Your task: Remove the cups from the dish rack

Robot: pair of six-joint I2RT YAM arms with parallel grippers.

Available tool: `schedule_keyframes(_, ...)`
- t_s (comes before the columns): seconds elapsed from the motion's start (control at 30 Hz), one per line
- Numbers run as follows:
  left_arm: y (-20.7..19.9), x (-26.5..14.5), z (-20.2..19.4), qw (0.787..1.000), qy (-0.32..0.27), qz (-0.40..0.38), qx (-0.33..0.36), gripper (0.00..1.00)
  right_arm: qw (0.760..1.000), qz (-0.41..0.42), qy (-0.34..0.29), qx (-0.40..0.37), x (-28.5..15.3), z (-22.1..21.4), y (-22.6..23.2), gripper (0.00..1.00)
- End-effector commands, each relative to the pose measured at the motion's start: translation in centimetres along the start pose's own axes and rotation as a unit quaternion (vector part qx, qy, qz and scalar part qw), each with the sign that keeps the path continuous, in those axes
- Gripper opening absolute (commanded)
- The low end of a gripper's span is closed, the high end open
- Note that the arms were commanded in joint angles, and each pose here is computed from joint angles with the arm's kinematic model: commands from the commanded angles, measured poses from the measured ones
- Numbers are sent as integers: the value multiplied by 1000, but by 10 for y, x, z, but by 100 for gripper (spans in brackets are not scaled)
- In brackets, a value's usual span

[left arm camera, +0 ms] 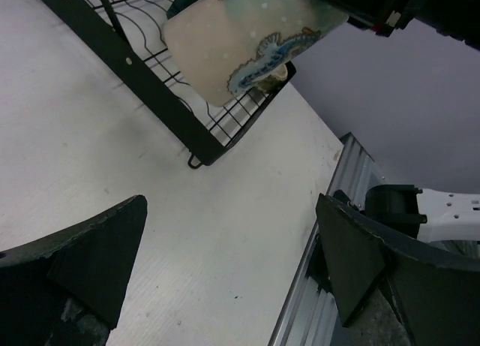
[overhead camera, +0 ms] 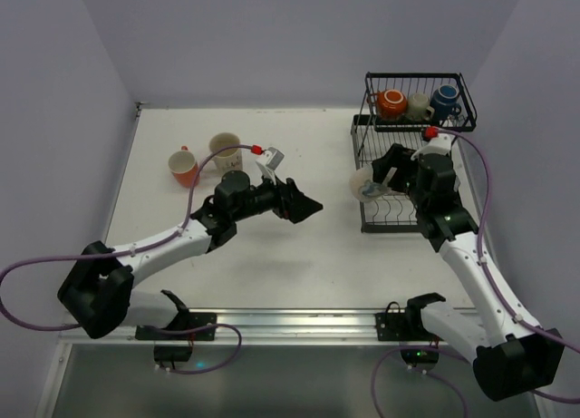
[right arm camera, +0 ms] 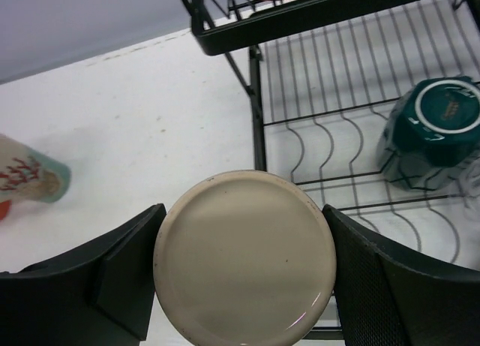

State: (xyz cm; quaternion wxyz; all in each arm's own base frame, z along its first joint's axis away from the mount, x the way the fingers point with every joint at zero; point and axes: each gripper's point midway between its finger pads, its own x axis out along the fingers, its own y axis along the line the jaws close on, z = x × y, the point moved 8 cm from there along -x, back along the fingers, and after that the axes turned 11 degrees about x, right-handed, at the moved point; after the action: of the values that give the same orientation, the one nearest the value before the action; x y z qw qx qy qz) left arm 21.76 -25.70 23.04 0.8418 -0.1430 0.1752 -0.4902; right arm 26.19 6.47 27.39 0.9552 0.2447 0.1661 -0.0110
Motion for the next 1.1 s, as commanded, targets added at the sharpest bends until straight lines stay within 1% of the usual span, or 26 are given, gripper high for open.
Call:
schedule_keyframes(0.0, -16, 14, 23, 993, -90, -74, -1, 99, 987, 129, -48, 81, -15, 26, 37, 0)
schedule_keyframes(0.03, -11, 23, 15, 994, -79, -73, -20, 98, 985, 141, -52, 90, -19, 27, 39, 0)
schedule_keyframes(0.07, -10, 27, 14, 993, -80, -78, -23, 98, 981, 157, -42, 107, -21, 24, 42, 0)
schedule_keyframes(0.13, -6, 38, 7, 992, -79, -93, -36, 98, 971, 201, -41, 120, -29, 27, 52, 0)
schedule_keyframes(0.2, -6, 44, 8, 989, -90, -110, -34, 98, 965, 222, -35, 136, -32, 26, 56, 0)
schedule_keyframes(0.23, -2, 49, 3, 990, -84, -109, -39, 98, 961, 236, -28, 143, -35, 25, 59, 0)
schedule_keyframes(0.37, 0, 56, 2, 989, -88, -114, -45, 99, 954, 254, -21, 159, -39, 19, 59, 0)
schedule_keyframes(0.43, -2, 57, 4, 985, -100, -128, -50, 98, 950, 263, -14, 168, -39, 15, 59, 0)
schedule_keyframes(0.47, -3, 57, 5, 984, -103, -135, -53, 98, 946, 270, 4, 179, -37, 7, 58, 0)
schedule_keyframes(0.5, -4, 57, 6, 982, -112, -143, -51, 97, 942, 281, 3, 184, -37, 6, 60, 0)
schedule_keyframes(0.53, -6, 56, 5, 980, -115, -150, -63, 95, 937, 290, 16, 194, -37, 3, 61, 0)
schedule_keyframes(0.6, -9, 55, 7, 974, -133, -170, -66, 91, 933, 294, 29, 204, -31, -6, 60, 0)
schedule_keyframes(0.67, -9, 53, 3, 971, -133, -178, -89, 86, 926, 300, 49, 223, -29, -16, 58, 0)
schedule_keyframes(0.7, -10, 54, 3, 968, -141, -188, -89, 80, 921, 313, 46, 228, -28, -16, 60, 0)
schedule_keyframes(0.77, -12, 50, 1, 962, -144, -204, -109, 71, 910, 323, 64, 251, -26, -24, 60, 0)
schedule_keyframes(0.8, -15, 47, 3, 958, -158, -216, -106, 57, 906, 332, 68, 253, -26, -25, 61, 0)
schedule_keyframes(0.87, -15, 43, 1, 957, -160, -212, -114, 40, 902, 328, 82, 267, -24, -33, 58, 0)
schedule_keyframes(0.9, -17, 39, 5, 957, -166, -212, -107, 26, 900, 333, 78, 269, -24, -33, 59, 0)
schedule_keyframes(0.97, -17, 35, 4, 960, -168, -199, -105, 15, 899, 328, 89, 275, -22, -40, 56, 1)
schedule_keyframes(1.0, -21, 30, 10, 959, -177, -199, -99, 6, 898, 330, 94, 275, -21, -43, 57, 2)
schedule_keyframes(1.03, -21, 29, 12, 960, -178, -195, -91, 1, 896, 330, 102, 278, -20, -47, 57, 6)
schedule_keyframes(1.07, -21, 28, 12, 962, -177, -187, -91, 0, 896, 328, 108, 280, -19, -53, 55, 14)
